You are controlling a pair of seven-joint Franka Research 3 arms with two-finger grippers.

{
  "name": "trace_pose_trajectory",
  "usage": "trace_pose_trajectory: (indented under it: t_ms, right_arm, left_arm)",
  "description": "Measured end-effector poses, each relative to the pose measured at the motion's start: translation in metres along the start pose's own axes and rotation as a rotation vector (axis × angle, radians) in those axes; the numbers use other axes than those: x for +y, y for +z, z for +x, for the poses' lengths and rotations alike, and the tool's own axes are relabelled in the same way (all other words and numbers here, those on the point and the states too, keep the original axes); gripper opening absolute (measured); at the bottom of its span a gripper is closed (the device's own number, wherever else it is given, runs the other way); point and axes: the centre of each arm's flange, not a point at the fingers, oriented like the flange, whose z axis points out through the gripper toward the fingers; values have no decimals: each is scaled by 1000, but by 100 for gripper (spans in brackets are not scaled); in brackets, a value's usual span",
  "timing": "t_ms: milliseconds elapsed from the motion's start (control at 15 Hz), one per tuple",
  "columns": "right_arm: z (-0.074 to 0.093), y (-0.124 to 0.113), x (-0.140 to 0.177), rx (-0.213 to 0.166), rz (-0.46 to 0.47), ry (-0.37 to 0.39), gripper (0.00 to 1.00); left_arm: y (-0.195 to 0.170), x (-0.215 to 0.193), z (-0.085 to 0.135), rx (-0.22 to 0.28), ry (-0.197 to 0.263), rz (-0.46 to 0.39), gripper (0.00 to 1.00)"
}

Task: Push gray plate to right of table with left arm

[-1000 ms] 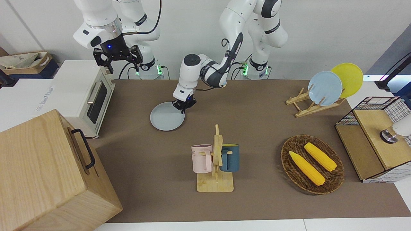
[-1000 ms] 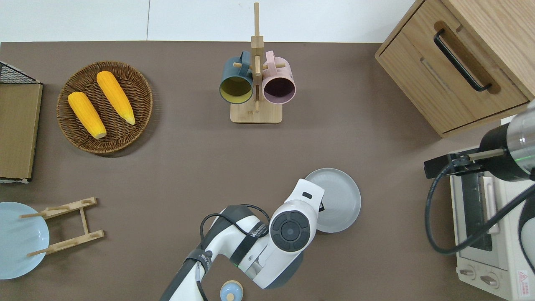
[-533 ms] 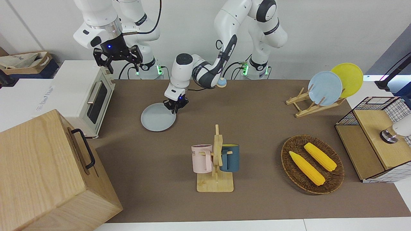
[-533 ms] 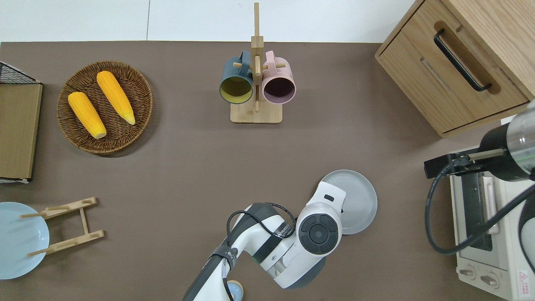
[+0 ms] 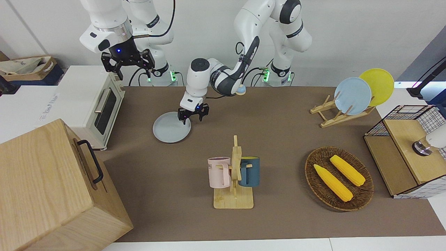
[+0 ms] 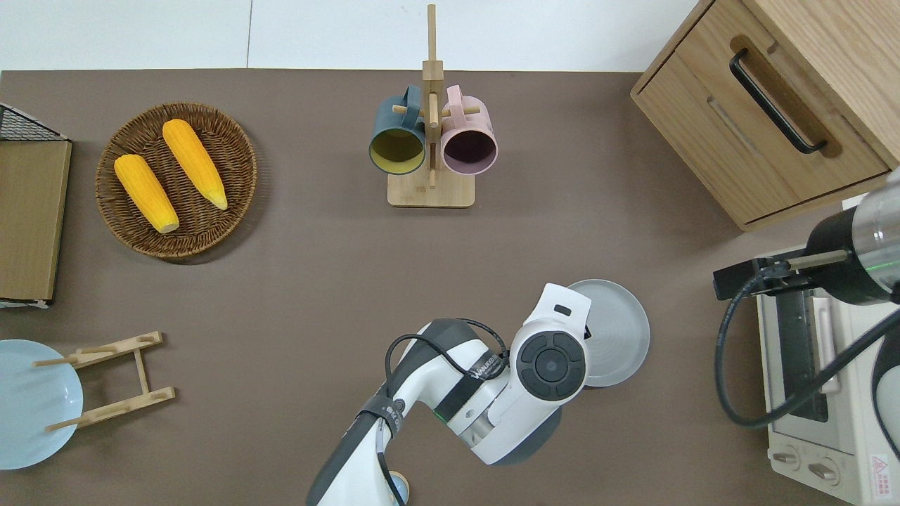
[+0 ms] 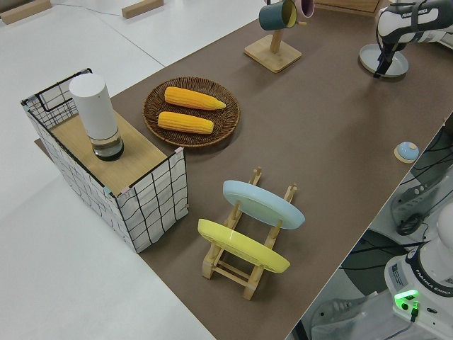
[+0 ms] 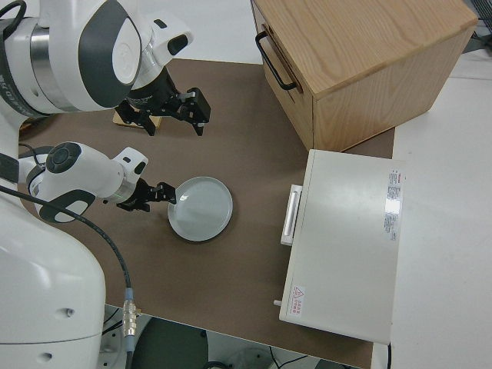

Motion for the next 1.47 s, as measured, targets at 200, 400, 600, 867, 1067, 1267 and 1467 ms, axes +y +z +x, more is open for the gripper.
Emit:
trace_pose_trajectory:
  t_ms: [200, 400, 600, 867, 1067, 1267, 1467]
  right_arm:
    - [0, 0, 0, 0, 0, 0, 99]
    - [0, 0, 0, 0, 0, 0, 99]
    - [0, 0, 0, 0, 0, 0, 99]
    - [0, 0, 0, 0, 0, 0, 99]
    - [0, 0, 0, 0, 0, 0, 99]
    - [0, 0, 0, 0, 0, 0, 99]
    - [0, 0, 0, 0, 0, 0, 99]
  left_arm:
    - [-24, -14, 22, -11, 37, 38, 90]
    - [-49, -36, 50, -8, 70, 46, 98]
    - [-72, -73, 79, -2, 109, 56, 99]
    - [-108, -130, 117, -33, 160, 104, 99]
    - [-139, -170, 146, -63, 201, 125, 100]
    - [-166, -210, 175, -80, 238, 120, 100]
    - [-196, -247, 197, -79, 281, 106, 100]
